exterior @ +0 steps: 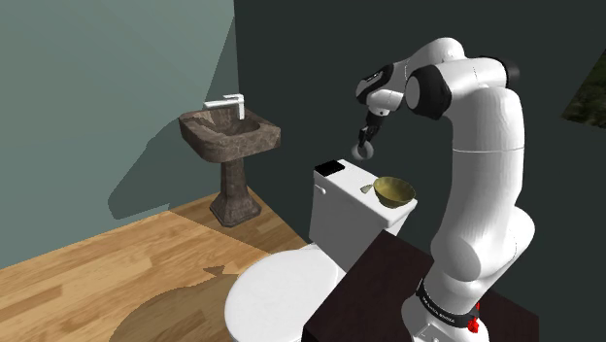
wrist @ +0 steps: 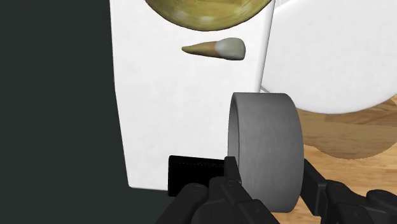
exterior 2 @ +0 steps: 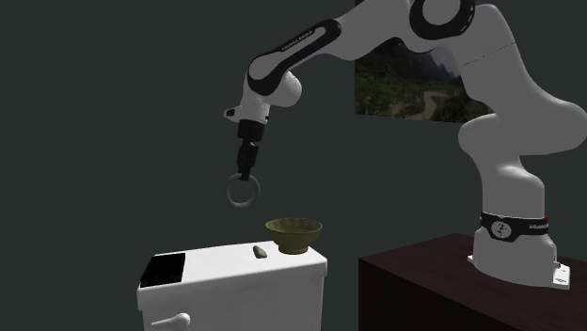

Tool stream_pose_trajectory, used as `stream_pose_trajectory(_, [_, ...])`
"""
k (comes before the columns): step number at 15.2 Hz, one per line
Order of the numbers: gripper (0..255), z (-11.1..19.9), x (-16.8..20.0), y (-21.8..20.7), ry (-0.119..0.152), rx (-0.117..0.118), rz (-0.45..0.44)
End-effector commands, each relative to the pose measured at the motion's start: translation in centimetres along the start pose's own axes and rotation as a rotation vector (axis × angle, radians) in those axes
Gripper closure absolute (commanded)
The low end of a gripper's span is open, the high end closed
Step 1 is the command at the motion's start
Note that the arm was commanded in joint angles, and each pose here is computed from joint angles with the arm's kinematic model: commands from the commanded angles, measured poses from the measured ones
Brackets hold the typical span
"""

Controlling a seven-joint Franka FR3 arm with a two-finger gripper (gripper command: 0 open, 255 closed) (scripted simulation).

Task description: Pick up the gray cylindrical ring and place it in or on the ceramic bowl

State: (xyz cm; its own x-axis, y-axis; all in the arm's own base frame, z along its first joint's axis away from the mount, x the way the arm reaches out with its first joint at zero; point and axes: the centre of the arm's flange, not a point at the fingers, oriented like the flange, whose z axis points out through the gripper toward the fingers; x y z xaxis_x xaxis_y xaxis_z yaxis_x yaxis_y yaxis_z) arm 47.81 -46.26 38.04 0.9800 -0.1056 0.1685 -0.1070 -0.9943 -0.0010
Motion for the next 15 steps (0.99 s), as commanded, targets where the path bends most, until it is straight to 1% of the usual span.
stream_pose_trajectory(1, [255, -1.0, -1.8, 0.3, 0.000, 0.000, 0.000])
stream_pose_trajectory(15, [255, -7.9, -18.6, 3.9, 0.000, 0.000, 0.000])
